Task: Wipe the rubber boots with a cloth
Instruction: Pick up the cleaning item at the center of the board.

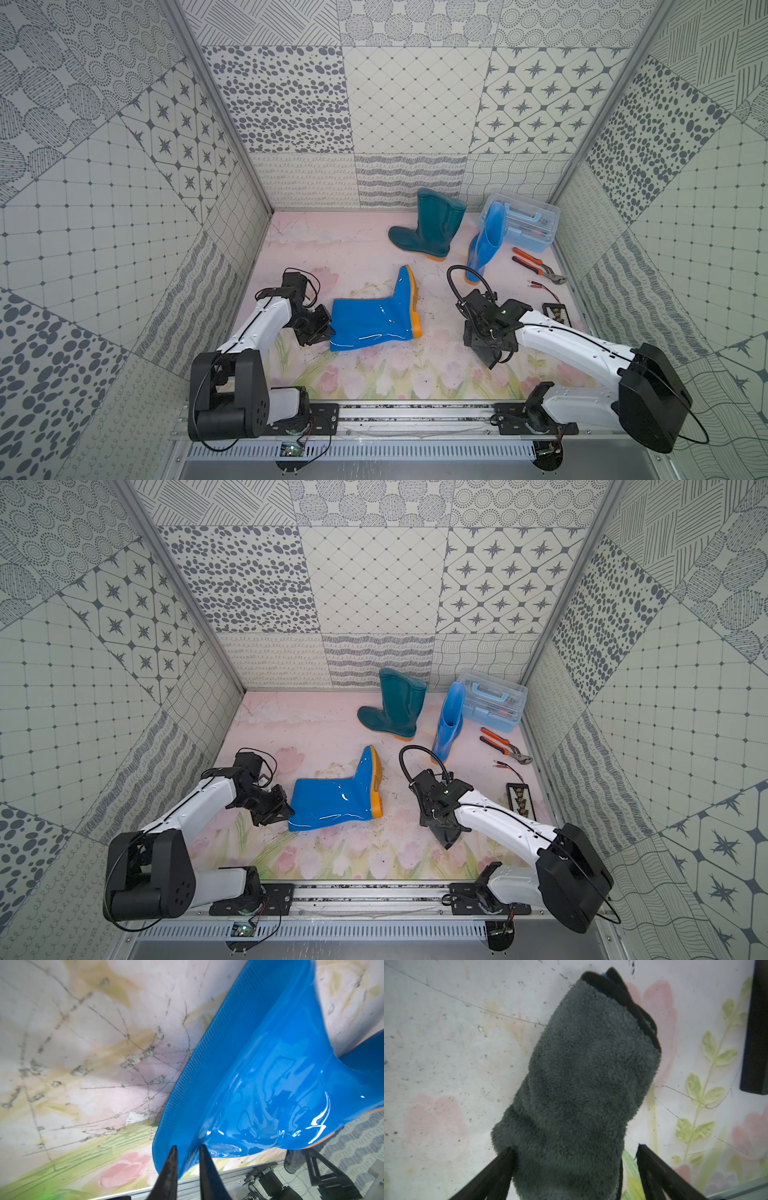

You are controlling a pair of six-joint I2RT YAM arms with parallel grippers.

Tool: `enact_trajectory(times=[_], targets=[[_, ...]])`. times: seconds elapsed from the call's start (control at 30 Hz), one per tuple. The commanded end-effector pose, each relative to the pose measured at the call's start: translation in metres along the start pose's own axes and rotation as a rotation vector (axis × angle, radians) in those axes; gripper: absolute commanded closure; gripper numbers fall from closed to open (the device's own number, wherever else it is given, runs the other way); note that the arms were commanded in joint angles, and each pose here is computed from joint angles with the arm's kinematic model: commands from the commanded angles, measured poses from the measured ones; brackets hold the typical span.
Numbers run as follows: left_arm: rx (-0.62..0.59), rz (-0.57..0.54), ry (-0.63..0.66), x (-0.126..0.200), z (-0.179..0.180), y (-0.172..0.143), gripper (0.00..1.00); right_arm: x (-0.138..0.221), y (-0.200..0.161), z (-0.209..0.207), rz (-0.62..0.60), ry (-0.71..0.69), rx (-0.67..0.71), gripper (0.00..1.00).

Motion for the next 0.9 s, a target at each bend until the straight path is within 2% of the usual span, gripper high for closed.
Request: enact_trajectory(times=[0.0, 0.1, 0.3, 0.37, 0.43, 0.47, 0.53, 0.6, 0.73, 0.87], targets=[[0.004, -0.071, 0.027, 0.005, 0.002, 0.008, 0.69, -0.005, 0.01, 0.003, -0.008, 0.013, -0.038, 0.04], [-0.001, -0.073, 0.022, 0.006, 0.001, 0.008, 0.62, -0.023, 0.008, 0.008, 0.044, 0.077, -0.082, 0.04], [-0.007, -0.066, 0.009, 0.005, -0.001, 0.008, 0.6, -0.048, -0.002, 0.02, 0.113, 0.114, -0.088, 0.09], [-0.011, -0.066, 0.004, 0.005, -0.002, 0.009, 0.6, -0.053, -0.004, 0.025, 0.129, 0.128, -0.082, 0.2], [-0.022, -0.068, -0.004, 0.006, -0.004, 0.009, 0.61, -0.054, -0.005, 0.026, 0.133, 0.137, -0.076, 0.51], [-0.031, -0.075, -0.012, 0.007, -0.006, 0.01, 0.61, -0.053, -0.005, 0.025, 0.128, 0.134, -0.076, 0.63], [-0.051, -0.107, -0.032, 0.011, -0.01, 0.013, 0.62, -0.045, -0.004, 0.02, 0.087, 0.124, -0.072, 0.83], [-0.066, -0.149, -0.069, 0.015, -0.015, 0.016, 0.61, -0.033, -0.002, 0.013, 0.027, 0.125, -0.074, 0.98], [-0.08, -0.169, -0.161, 0.014, -0.027, 0.019, 0.58, 0.011, 0.008, 0.003, -0.135, 0.1, -0.026, 1.0], [-0.074, -0.144, -0.147, 0.004, -0.029, 0.027, 0.57, 0.058, 0.025, 0.025, -0.258, 0.084, 0.09, 1.0]])
Point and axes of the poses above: each gripper's point midway between its finger pads, its own x axis back along the fingers, its own z axis along the line the jaws close on, y = z × x, the point moved 3 cm from there along x, back along the fingers, and after that the axes turned 8 degrees about x, right-handed, at the moved point
